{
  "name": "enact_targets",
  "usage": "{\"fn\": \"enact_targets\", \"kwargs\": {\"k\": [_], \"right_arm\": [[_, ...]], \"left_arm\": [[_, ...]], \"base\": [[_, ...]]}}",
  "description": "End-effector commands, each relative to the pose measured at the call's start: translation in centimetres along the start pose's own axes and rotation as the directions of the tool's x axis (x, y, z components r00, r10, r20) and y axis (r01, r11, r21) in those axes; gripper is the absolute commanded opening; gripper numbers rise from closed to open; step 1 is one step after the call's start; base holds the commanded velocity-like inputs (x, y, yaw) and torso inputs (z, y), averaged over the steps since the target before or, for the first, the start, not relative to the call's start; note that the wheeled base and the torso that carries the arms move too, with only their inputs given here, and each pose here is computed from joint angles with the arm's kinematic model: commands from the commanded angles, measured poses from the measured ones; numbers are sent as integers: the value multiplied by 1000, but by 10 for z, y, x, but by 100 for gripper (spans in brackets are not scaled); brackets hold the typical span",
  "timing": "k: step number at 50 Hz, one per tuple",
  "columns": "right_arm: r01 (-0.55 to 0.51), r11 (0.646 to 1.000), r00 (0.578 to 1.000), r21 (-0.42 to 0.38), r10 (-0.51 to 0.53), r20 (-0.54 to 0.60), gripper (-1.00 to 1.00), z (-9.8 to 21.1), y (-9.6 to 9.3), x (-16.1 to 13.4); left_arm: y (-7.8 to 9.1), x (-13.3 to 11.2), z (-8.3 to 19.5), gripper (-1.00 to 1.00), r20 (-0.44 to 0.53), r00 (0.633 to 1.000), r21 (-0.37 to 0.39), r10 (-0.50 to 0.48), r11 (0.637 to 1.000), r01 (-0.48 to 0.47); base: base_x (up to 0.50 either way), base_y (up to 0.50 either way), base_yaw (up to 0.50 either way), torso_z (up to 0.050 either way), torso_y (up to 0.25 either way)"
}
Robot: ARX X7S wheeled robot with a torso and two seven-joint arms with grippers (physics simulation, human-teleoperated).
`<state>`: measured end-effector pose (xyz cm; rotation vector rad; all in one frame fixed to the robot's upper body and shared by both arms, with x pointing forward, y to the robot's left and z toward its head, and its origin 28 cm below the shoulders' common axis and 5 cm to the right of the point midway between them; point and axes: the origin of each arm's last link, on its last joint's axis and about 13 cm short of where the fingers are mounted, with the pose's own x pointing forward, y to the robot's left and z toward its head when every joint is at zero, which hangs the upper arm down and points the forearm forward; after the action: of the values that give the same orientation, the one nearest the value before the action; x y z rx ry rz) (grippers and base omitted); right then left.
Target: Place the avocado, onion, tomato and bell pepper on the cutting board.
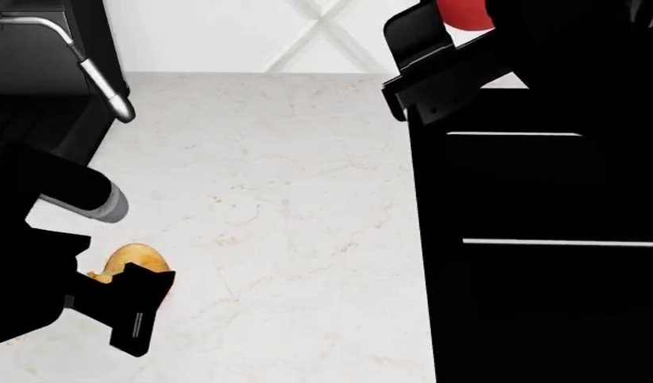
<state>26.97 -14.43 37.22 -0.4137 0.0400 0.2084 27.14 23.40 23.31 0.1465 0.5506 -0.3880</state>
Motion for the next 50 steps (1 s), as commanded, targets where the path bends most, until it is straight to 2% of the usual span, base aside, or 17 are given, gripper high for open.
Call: {"fn": "enact_targets", "kwargs": {"k": [1, 14, 32, 33, 36, 37, 50], "right_arm": [[2, 1000, 1000, -9, -2, 4, -100, 0, 0, 1], [-11, 1000, 1000, -15, 10, -11, -100, -2, 2, 8], [-25, 999, 1000, -20, 25, -18, -100, -4, 5, 11], [-25, 999, 1000, -19, 25, -18, -100, -4, 5, 11], [-27, 999, 999, -20, 27, -21, -100, -6, 6, 11], [-26, 999, 999, -19, 26, -23, -100, -6, 6, 11], [16, 1000, 1000, 4, -16, 3, -100, -9, 5, -14]], "left_arm": [[-1, 10, -4, 100, -12, 1000, -7, -6, 1000, 6], [2, 29, -14, 100, -39, 999, -23, 2, 1000, -2], [2, 40, -24, 100, -75, 997, -41, -2, 999, -1], [2, 39, -24, -100, -66, 998, -35, 0, 999, -3], [1, 35, -20, -100, -32, 999, -6, 13, 1000, -13], [1, 32, -19, -100, 0, 1000, 33, 26, 999, -26], [2, -5, -14, -100, 117, 992, 37, 40, 998, -45]], "base": [[0, 0, 0, 0, 0], [0, 0, 0, 0, 0], [0, 0, 0, 0, 0], [0, 0, 0, 0, 0], [0, 0, 0, 0, 0], [0, 0, 0, 0, 0], [0, 0, 0, 0, 0]]}}
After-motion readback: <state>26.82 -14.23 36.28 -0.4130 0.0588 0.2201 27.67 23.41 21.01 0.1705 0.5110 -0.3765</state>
